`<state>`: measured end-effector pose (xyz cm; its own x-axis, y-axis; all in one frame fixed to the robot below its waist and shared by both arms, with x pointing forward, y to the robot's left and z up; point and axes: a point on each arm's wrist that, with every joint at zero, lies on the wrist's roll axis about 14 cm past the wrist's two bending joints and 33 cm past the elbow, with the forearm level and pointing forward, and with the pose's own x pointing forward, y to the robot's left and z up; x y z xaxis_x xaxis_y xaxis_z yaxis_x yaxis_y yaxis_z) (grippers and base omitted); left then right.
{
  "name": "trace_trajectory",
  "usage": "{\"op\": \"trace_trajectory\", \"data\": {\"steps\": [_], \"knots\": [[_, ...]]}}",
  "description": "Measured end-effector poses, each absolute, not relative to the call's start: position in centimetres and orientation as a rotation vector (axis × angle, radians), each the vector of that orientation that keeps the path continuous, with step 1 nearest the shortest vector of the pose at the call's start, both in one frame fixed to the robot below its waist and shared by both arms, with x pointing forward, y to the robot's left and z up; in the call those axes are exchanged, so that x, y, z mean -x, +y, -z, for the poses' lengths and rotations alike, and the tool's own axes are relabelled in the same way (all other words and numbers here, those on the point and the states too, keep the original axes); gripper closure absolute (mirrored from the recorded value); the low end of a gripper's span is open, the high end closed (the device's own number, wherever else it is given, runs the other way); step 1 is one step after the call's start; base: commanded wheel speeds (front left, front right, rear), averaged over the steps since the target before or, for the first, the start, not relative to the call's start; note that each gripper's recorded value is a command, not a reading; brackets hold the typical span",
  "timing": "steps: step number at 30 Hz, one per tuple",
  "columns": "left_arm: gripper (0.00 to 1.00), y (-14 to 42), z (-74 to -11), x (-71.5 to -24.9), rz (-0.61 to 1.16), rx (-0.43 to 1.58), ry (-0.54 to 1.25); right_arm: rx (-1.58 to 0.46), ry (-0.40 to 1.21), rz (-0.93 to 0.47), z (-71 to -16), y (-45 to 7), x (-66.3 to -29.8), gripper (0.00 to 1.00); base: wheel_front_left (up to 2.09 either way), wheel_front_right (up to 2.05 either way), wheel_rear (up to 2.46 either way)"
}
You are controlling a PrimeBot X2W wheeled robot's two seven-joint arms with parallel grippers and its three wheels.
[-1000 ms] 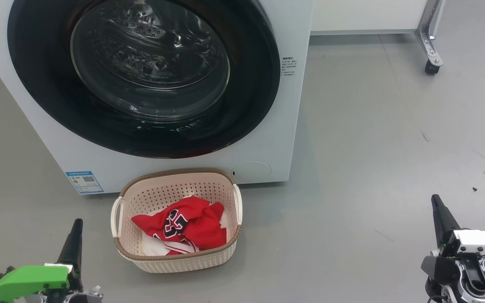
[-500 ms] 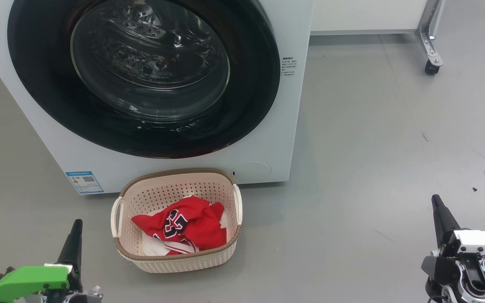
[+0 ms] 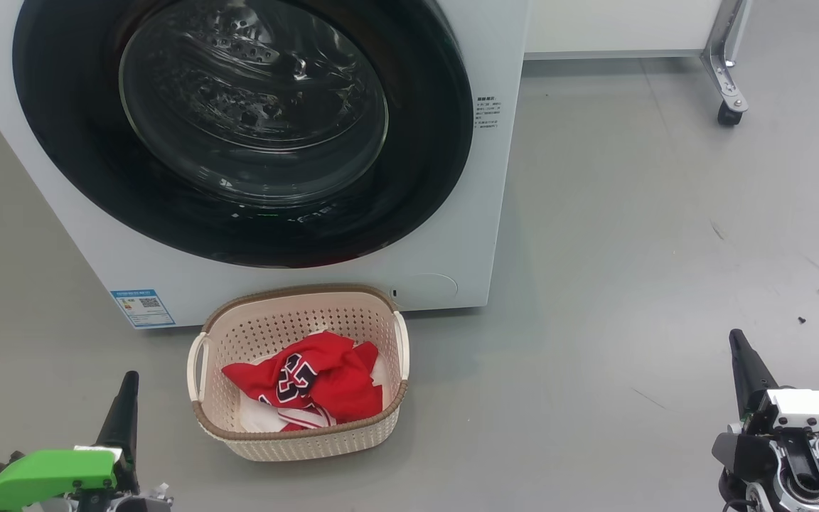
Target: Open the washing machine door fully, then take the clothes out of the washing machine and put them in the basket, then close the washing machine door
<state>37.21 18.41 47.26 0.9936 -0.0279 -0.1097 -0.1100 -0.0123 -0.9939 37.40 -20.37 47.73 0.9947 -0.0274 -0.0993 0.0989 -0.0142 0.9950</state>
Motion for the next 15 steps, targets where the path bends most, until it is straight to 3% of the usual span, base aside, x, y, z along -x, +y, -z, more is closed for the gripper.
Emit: {"op": "trace_trajectory", "data": {"steps": [15], "knots": [[1.00, 18.45, -47.34, -37.29, -0.064, 1.583, 0.105, -1.583, 0.057, 0.104, -47.65, -20.42, -37.38, 1.00, 0.00, 0.00, 0.00]]}}
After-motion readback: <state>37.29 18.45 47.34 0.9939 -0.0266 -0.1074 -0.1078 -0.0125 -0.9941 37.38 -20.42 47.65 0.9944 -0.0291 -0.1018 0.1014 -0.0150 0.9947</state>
